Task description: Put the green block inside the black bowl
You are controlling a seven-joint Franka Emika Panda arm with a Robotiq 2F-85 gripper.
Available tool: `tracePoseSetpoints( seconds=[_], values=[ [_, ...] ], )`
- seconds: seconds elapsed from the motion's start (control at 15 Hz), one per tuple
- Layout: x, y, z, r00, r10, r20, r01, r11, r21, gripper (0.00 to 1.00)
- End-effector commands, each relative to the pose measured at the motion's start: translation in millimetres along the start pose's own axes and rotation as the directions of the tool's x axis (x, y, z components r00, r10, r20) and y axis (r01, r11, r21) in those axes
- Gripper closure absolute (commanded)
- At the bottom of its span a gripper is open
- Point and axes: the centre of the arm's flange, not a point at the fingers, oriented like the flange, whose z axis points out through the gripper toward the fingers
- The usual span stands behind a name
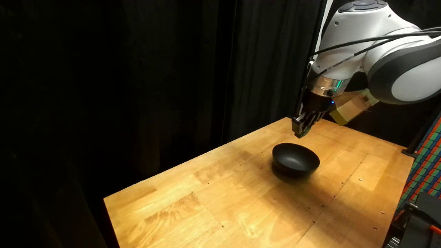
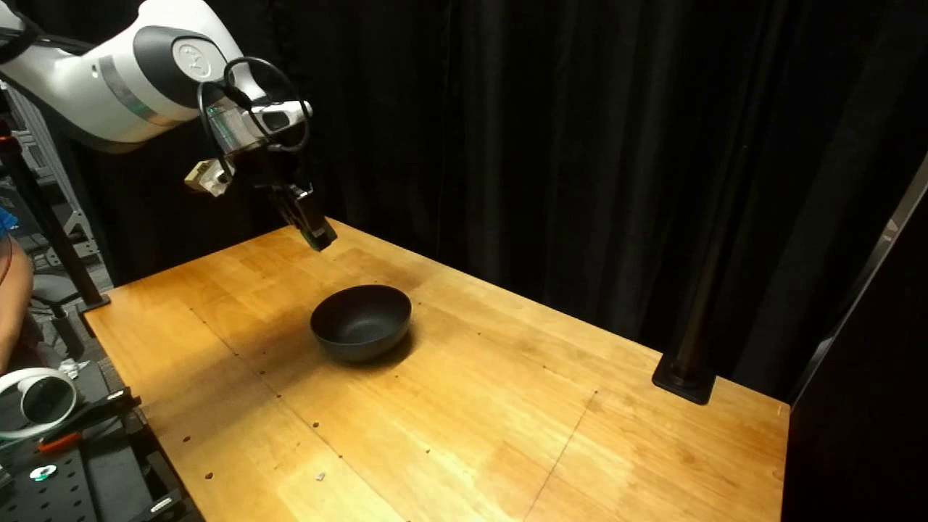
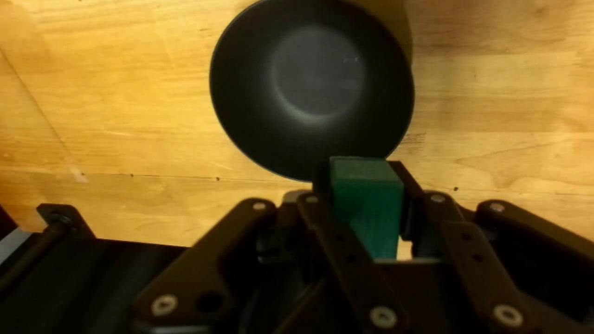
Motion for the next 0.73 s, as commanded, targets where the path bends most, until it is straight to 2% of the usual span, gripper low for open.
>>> tracePoseSetpoints(
  seconds=[0.0, 0.13, 0.4, 0.47, 0.6, 0.67],
  values=[
    [19, 2, 5, 0.999, 0.044, 0.0, -0.044, 0.998, -0.042, 0.42],
    [19, 1, 2, 0.999, 0.04, 0.024, -0.039, 0.999, -0.01, 0.35],
    [10, 7, -43, 0.995, 0.01, 0.098, -0.018, 0.996, 0.083, 0.03],
    [8, 9, -57, 0.991, -0.001, 0.131, -0.013, 0.994, 0.111, 0.0],
    [4, 14, -87, 0.978, -0.035, 0.206, -0.005, 0.982, 0.188, 0.0],
    [2, -4, -41, 0.984, -0.013, 0.176, -0.014, 0.989, 0.15, 0.0]
  ],
)
